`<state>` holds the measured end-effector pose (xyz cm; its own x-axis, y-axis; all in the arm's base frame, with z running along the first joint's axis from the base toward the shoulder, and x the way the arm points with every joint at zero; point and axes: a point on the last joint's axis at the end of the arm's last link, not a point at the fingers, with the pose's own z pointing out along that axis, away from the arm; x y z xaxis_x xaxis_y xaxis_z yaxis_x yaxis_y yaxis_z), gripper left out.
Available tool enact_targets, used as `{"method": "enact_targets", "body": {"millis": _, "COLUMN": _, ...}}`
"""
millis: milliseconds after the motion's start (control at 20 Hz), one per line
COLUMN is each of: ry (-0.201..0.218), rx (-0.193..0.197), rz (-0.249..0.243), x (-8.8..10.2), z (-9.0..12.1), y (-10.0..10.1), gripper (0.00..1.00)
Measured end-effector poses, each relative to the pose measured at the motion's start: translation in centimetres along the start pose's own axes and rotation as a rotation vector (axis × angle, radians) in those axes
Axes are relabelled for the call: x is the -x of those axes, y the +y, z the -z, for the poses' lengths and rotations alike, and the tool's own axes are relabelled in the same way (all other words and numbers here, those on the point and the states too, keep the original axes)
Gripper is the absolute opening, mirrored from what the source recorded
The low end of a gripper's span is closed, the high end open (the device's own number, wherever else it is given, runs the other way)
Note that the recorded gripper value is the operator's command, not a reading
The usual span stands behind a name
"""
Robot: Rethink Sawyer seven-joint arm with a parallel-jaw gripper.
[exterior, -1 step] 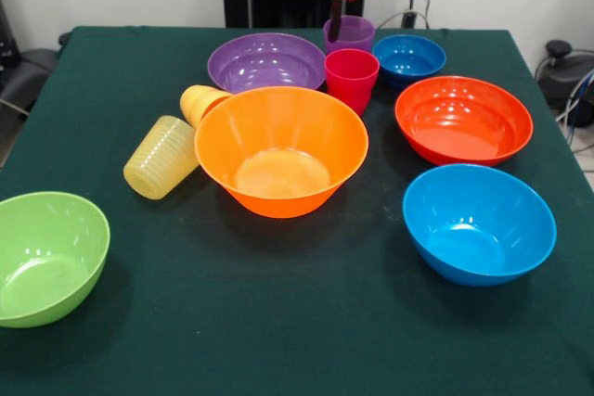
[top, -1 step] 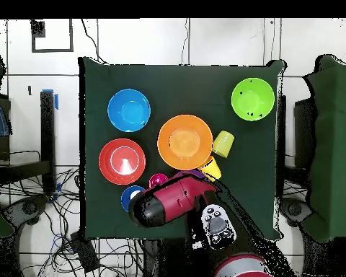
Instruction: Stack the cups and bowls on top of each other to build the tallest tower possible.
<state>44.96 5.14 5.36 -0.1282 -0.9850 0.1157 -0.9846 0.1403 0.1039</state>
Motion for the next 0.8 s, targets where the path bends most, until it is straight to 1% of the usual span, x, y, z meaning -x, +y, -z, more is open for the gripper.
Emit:
{"method": "enact_targets", "body": {"millis": 250, "ry": -0.009, "rx": -0.002, "rz": -0.006, "x": 0.0, "z": -0.9, "y": 0.1, "gripper": 1.0}}
{"method": "enact_targets", "body": {"millis": 350, "ry": -0.022, "rx": -0.008, "rz": -0.003, "x": 0.3, "z": -1.5, "y": 0.2, "gripper": 1.0}}
{"method": "enact_targets", "body": {"millis": 500, "ry": -0.033, "rx": -0.008, "rz": 0.0, "x": 0.7, "z": -2.0, "y": 0.3, "gripper": 1.0}}
{"method": "enact_targets", "body": {"millis": 800, "ry": -0.049, "rx": 0.018, "rz": 0.003, "x": 1.1, "z": -3.3, "y": 1.0, "gripper": 1.0}}
